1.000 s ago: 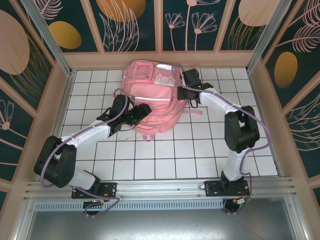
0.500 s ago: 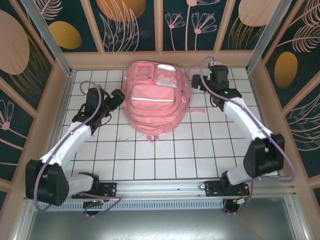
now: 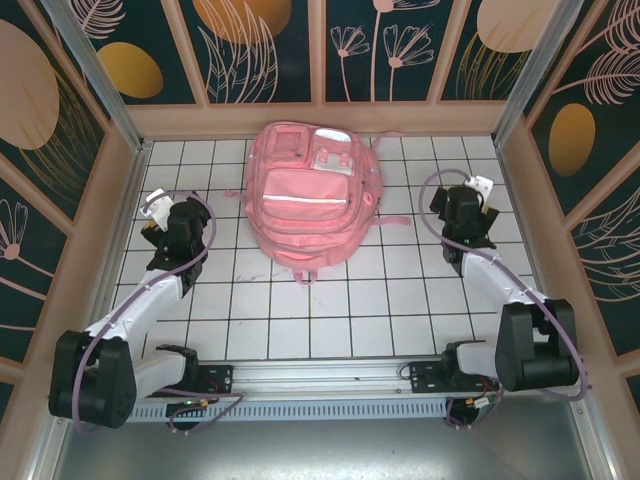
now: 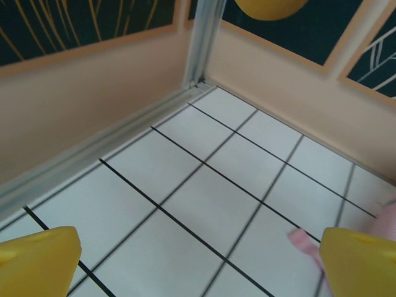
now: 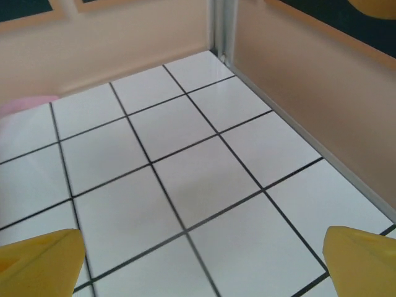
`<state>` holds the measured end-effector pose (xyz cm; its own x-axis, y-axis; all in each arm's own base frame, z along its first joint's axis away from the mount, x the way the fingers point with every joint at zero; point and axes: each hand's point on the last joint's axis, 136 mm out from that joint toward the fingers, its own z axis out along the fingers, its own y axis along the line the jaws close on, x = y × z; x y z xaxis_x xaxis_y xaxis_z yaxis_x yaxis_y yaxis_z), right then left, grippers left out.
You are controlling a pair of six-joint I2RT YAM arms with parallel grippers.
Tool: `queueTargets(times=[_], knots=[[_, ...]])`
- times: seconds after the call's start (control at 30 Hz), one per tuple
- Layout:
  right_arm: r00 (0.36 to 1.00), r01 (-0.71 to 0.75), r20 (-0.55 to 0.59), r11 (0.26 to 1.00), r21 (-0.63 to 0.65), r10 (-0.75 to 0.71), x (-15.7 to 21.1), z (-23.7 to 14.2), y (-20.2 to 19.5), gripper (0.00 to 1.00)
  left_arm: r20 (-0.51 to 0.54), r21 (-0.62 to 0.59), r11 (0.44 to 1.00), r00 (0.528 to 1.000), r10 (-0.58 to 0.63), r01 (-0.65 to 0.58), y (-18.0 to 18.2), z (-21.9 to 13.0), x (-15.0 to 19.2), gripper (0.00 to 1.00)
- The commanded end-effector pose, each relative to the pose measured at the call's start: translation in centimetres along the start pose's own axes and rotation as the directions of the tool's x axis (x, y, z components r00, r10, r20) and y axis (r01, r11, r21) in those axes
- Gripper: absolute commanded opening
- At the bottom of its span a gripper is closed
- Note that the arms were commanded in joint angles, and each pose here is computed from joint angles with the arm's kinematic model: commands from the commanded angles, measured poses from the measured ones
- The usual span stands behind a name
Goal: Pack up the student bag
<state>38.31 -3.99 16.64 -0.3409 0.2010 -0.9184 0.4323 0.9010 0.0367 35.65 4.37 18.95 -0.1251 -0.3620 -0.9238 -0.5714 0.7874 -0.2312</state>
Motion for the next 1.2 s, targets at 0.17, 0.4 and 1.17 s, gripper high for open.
queueTargets(times=[0.17, 0.4, 1.17], knots=[[0.981, 0.003, 0.196, 0.996, -0.084, 0.013, 1.1, 0.0, 0.0, 0.99, 0.131, -0.036, 0.989, 0.981, 0.146, -0.142, 1.5, 2.2, 0.1, 0.98], [0.974, 0.058, 0.224, 0.983, -0.175, -0.018, 3.1, 0.9, 1.1, 0.99, 0.186, 0.067, 0.974, 0.962, 0.202, -0.218, 0.6, 2.2, 2.0, 0.98], [0.974, 0.076, 0.227, 0.927, -0.368, 0.01, 4.9, 0.3, 1.8, 0.99, 0.199, 0.384, 0.879, 0.955, 0.221, -0.283, -1.7, 2.1, 5.6, 0.99]])
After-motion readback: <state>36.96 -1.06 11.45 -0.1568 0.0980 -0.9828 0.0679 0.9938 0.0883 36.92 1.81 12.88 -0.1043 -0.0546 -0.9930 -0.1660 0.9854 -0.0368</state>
